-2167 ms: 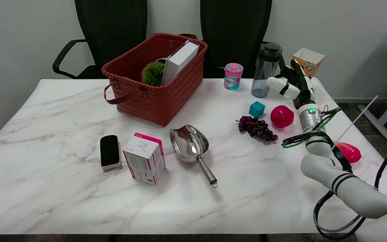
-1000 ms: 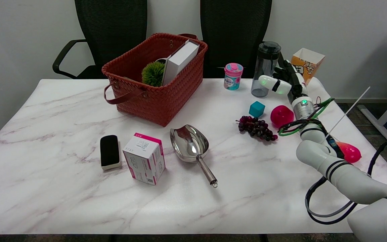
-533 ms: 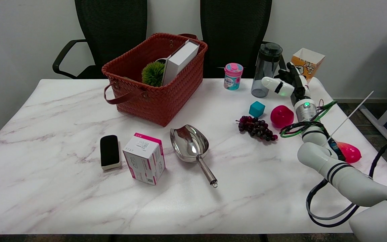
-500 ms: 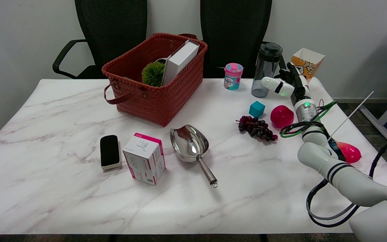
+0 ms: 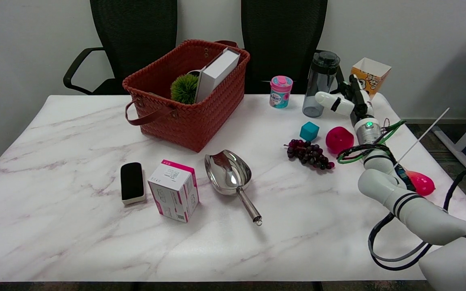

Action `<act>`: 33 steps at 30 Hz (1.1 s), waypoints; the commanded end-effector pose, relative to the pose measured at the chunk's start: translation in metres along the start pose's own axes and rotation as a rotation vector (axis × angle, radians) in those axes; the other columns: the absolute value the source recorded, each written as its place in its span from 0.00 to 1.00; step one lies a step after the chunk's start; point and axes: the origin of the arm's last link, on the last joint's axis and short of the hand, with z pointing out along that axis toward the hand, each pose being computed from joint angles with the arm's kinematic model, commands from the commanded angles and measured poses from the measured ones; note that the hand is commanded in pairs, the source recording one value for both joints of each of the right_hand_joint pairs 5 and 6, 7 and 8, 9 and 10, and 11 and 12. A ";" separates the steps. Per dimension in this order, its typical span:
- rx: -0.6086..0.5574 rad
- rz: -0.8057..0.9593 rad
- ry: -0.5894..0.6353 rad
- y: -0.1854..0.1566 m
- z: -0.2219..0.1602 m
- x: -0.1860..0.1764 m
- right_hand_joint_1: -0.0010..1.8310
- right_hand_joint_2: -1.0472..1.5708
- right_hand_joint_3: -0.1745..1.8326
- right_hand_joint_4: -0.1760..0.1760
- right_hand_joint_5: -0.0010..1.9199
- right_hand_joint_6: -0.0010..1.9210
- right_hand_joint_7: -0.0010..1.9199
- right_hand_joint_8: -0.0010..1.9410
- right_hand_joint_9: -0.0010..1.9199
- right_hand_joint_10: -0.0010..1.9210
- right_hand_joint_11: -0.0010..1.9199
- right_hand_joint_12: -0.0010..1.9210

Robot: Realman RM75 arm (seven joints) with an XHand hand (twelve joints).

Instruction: Pick up the black water bottle.

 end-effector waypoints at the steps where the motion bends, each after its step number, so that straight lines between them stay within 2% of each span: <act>1: -0.015 -0.003 -0.028 -0.006 0.012 -0.014 0.55 0.34 0.32 0.50 0.00 0.00 0.13 0.13 0.11 0.11 0.04 0.04; 16: -0.028 -0.014 -0.025 -0.018 0.033 -0.021 0.55 0.33 0.33 0.50 0.00 0.00 0.15 0.15 0.12 0.12 0.04 0.04; 33: -0.069 -0.015 -0.004 -0.001 0.025 -0.012 0.55 0.33 0.34 0.50 0.00 0.00 0.16 0.16 0.12 0.12 0.05 0.05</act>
